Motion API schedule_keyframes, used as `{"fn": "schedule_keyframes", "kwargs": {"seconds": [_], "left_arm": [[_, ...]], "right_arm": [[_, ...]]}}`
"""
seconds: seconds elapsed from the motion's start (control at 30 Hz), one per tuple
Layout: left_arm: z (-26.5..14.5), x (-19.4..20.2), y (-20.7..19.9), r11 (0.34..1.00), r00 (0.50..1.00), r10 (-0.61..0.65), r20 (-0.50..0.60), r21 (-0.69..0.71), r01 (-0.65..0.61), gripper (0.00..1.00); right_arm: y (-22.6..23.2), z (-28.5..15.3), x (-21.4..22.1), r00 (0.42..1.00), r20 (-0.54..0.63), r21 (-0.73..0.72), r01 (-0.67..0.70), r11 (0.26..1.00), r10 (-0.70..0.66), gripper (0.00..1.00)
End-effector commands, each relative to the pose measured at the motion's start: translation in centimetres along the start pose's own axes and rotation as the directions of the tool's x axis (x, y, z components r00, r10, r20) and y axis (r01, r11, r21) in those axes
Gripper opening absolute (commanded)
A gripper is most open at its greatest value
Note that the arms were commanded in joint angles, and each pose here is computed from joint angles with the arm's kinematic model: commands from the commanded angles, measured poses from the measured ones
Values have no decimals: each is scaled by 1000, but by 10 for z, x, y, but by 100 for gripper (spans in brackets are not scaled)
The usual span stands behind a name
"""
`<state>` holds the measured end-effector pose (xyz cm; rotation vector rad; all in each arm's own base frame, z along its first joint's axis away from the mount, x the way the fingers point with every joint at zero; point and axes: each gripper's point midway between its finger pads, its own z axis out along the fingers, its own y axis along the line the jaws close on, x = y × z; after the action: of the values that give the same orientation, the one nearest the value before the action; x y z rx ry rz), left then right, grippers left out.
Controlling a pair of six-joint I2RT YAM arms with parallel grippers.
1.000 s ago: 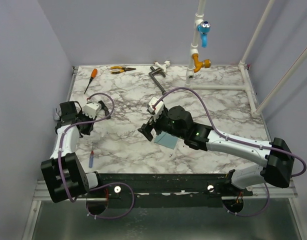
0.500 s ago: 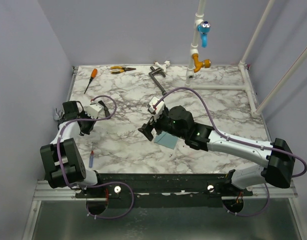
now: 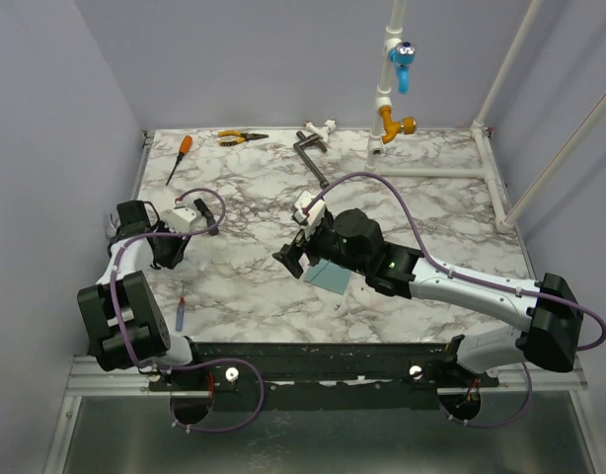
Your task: Place the letter into the envelope and seal it
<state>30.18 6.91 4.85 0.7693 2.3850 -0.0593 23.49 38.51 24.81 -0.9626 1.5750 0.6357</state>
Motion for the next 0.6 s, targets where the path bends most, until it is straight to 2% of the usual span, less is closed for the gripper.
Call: {"fn": "schedule_keyframes", "kwargs": {"seconds": [0.0,0.17,0.23,0.3,0.57], "left_arm": [[-2,-2,-11,997,1000,-21,5,77,20,38],[-6,-3,-10,997,1000,-18,15,74,17,53],[-9,-5,-9,998,1000,-14,21,65,12,68],[-12,-8,-6,999,999,-13,31,51,11,98],[-26,-19,6,1000,998,-13,55,-7,14,99]], "right_arm": [[0,-1,-6,1000,14,4,15,1000,-15,100],[1,-1,-4,1000,11,-3,11,1000,-11,100],[2,0,-4,1000,10,-8,11,1000,-11,100],[3,0,-4,1000,9,-17,11,1000,-11,100],[7,0,-7,1000,14,-37,5,999,-5,100]]}}
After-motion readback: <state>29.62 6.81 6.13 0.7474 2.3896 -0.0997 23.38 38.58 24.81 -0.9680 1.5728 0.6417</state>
